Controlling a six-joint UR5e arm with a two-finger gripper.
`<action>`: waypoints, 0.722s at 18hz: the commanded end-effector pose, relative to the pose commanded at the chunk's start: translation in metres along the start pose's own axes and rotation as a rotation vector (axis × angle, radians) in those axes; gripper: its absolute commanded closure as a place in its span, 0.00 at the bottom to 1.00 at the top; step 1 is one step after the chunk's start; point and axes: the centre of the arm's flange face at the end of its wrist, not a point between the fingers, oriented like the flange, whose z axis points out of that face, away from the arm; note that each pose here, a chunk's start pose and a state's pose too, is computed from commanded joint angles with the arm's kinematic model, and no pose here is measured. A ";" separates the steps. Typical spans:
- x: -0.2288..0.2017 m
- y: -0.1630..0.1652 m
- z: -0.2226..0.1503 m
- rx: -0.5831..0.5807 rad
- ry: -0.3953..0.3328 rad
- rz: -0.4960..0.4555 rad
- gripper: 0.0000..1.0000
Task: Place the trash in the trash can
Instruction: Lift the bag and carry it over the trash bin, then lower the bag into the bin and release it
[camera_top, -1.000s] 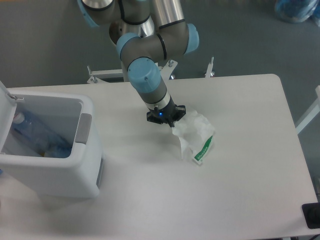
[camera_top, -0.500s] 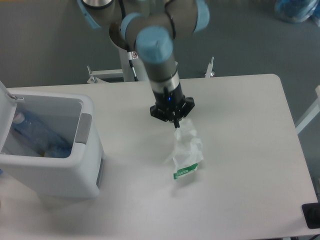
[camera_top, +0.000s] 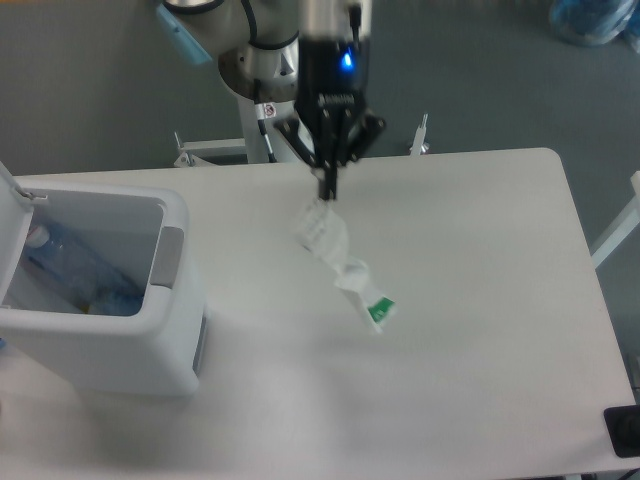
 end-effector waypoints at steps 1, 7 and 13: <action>0.008 0.000 -0.003 0.004 0.043 0.009 1.00; 0.055 0.011 0.000 -0.043 0.246 0.006 1.00; 0.073 0.035 0.024 -0.118 0.291 0.028 1.00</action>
